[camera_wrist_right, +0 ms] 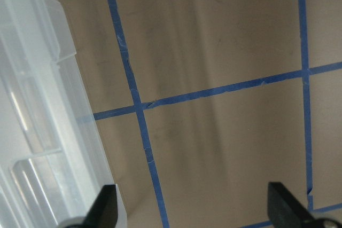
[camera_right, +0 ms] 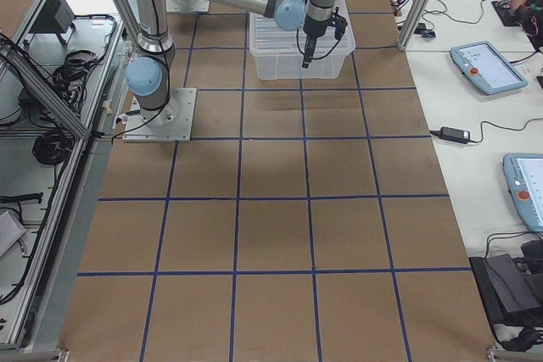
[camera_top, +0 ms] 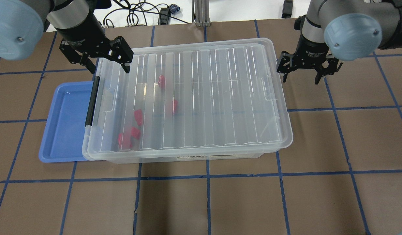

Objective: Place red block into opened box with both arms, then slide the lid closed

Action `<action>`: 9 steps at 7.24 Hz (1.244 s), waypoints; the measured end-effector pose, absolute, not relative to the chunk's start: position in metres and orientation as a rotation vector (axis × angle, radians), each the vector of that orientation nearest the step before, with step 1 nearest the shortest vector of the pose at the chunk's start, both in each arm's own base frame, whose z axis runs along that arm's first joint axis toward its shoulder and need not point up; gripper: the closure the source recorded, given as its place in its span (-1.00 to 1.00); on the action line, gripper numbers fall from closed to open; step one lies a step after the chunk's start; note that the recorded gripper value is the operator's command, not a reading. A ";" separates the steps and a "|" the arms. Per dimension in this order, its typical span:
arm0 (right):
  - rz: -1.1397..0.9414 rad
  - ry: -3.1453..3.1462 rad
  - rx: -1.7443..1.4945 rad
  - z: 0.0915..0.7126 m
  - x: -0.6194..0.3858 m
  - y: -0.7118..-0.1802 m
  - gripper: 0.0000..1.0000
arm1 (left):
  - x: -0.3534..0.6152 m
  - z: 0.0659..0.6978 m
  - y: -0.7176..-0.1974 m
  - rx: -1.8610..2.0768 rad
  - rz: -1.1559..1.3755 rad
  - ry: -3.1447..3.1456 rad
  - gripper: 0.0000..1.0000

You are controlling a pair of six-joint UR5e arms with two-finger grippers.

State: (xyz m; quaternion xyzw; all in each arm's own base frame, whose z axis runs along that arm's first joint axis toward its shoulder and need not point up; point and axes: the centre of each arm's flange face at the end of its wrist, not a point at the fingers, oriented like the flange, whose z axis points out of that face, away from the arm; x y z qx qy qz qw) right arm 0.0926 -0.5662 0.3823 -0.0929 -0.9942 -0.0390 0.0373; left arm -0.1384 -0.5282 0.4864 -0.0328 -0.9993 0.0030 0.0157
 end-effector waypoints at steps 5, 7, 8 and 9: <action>0.008 -3.069 -0.260 0.474 0.099 -0.499 -1.00 | -0.140 0.486 -0.529 -0.106 0.009 -3.108 -1.00; -0.067 -3.079 -0.189 0.490 0.104 -0.476 -1.00 | -0.140 0.487 -0.528 -0.109 0.011 -3.110 -1.00; -0.074 -3.082 -0.132 0.494 0.108 -0.469 -1.00 | -0.141 0.489 -0.526 -0.113 0.018 -3.110 -1.00; -0.075 -3.084 -0.088 0.498 0.114 -0.464 -1.00 | -0.141 0.491 -0.525 -0.115 0.020 -3.111 -1.00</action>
